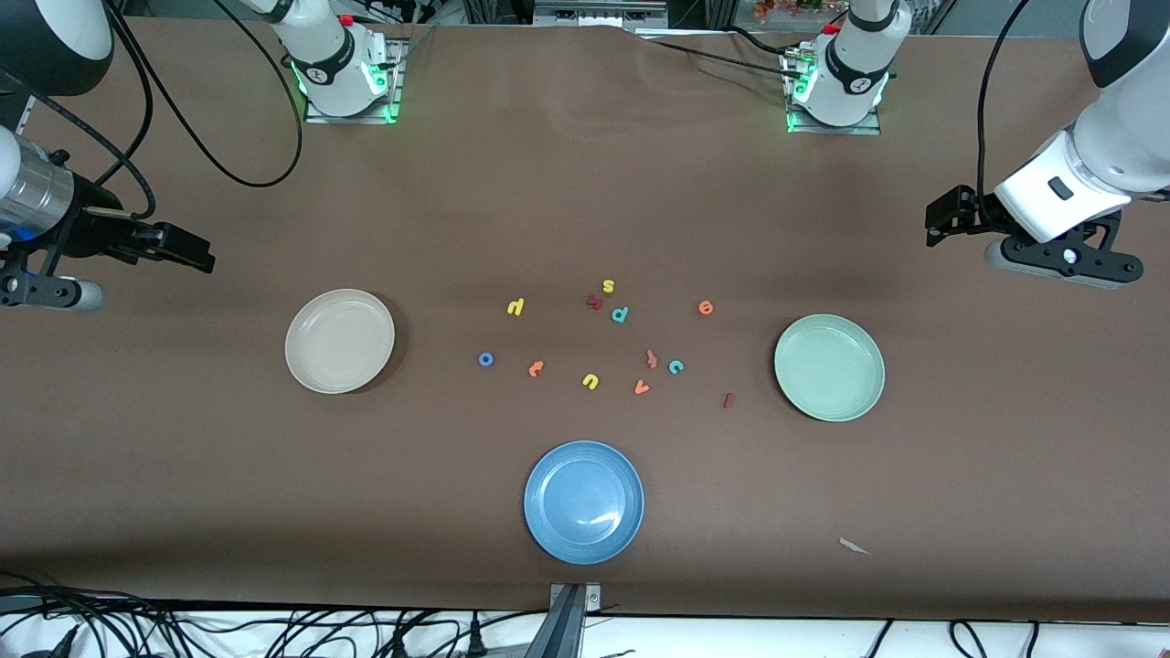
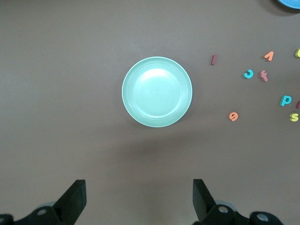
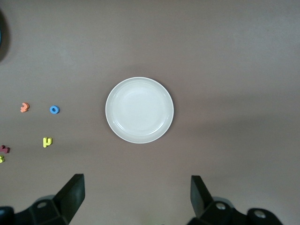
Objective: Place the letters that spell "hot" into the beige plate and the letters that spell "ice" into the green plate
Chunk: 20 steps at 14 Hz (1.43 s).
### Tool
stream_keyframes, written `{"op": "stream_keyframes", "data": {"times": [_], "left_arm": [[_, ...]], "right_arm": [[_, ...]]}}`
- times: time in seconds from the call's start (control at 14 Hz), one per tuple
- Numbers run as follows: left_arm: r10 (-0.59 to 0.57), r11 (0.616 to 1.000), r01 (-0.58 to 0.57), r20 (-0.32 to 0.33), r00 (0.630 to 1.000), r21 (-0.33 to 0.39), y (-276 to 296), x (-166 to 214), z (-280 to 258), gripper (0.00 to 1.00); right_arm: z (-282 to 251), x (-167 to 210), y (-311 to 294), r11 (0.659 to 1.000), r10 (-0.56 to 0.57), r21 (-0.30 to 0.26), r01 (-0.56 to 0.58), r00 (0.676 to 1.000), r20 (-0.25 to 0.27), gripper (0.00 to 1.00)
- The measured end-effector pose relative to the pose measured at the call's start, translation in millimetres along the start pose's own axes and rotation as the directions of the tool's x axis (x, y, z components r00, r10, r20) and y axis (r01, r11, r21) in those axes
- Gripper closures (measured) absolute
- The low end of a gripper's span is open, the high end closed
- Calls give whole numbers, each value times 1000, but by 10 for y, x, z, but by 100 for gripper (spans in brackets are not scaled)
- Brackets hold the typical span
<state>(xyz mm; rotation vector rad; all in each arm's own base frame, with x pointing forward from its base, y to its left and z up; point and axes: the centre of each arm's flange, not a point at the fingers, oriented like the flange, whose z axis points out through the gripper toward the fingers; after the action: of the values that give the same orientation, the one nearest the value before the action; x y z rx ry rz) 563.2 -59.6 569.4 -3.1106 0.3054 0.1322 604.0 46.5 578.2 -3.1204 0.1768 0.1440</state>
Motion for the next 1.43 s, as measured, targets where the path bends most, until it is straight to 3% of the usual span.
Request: {"op": "stream_keyframes", "data": {"times": [1.43], "left_arm": [[53,999,-53,11,999,2,295,-3,-7,0]], "right_arm": [[-20,-41,-150,1000,-28,4,28,1000,-4,0]]}}
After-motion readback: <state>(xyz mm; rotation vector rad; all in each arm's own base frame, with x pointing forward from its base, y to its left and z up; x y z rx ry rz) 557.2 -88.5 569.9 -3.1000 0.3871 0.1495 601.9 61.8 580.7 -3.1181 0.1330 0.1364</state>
